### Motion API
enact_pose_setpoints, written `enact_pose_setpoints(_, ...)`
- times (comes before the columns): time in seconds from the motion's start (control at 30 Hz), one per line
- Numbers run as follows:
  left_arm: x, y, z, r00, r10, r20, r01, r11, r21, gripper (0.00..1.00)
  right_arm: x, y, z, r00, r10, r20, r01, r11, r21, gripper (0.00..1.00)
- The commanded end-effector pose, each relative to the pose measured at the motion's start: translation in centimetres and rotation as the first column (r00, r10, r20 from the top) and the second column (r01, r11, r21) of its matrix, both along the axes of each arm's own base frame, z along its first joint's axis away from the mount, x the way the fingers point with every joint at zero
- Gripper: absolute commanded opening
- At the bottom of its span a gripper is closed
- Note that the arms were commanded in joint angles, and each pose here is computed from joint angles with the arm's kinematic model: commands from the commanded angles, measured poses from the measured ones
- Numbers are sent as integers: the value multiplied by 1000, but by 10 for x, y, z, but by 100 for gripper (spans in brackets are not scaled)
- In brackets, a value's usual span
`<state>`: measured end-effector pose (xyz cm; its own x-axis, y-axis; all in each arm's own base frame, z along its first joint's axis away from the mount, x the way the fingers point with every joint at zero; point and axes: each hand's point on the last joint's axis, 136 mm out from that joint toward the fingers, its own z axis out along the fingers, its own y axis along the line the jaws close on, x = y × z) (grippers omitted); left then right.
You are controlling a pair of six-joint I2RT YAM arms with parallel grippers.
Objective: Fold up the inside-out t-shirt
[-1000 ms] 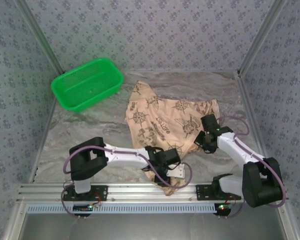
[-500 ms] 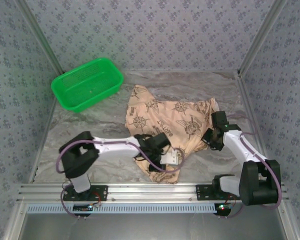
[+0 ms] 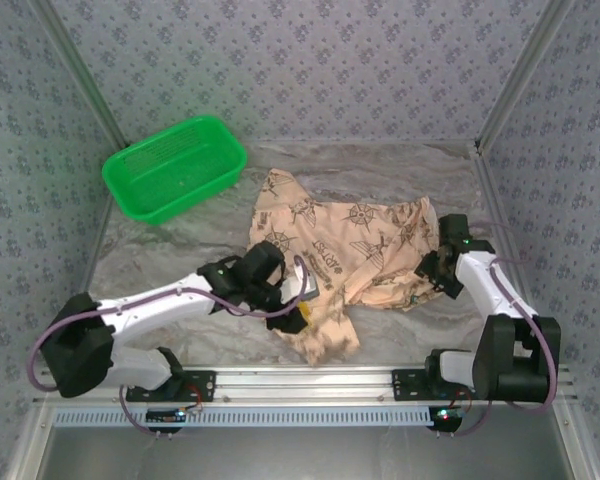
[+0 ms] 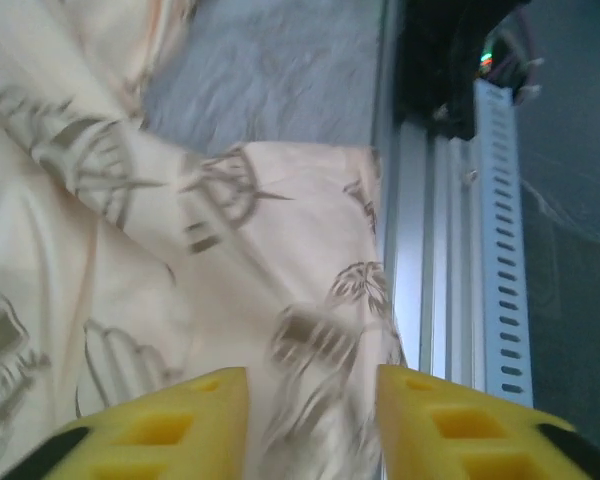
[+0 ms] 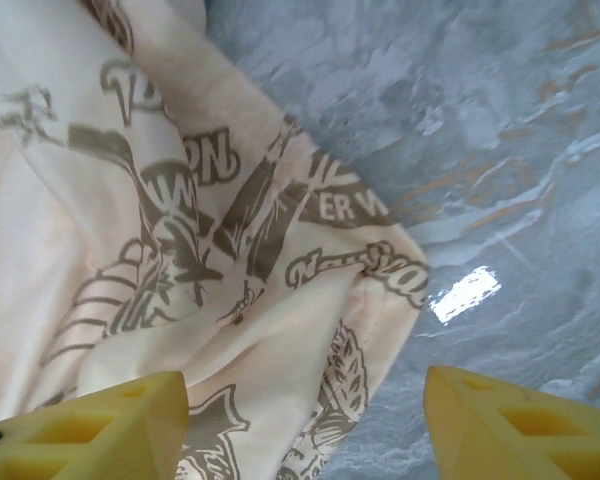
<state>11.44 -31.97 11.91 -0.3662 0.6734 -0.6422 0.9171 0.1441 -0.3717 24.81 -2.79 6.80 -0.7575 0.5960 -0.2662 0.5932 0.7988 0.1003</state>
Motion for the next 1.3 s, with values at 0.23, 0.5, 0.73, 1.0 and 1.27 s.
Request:
enact_pose_setpoints(0.23,-51,-54,-41,981,-143,135,116,976,186,52,59,-14,27,996,-5,94,-4,996,94,68)
enact_pose_setpoints(0.5,-72,-63,-107,915,-322,242,177,860,478,55,85,-7,0,991,117,68,-127,978,164,61)
enact_pose_setpoints(0.73,-68,-62,-106,902,-361,236,212,848,485,0,86,-7,-28,992,127,-7,-125,980,157,55)
enact_pose_setpoints(1.0,-9,-19,33,948,-109,299,53,980,190,0,89,-15,-12,996,84,10,-85,993,86,66)
enact_pose_setpoints(1.27,30,18,119,955,137,264,-102,985,-143,0,97,-22,0,994,101,44,-103,994,37,69)
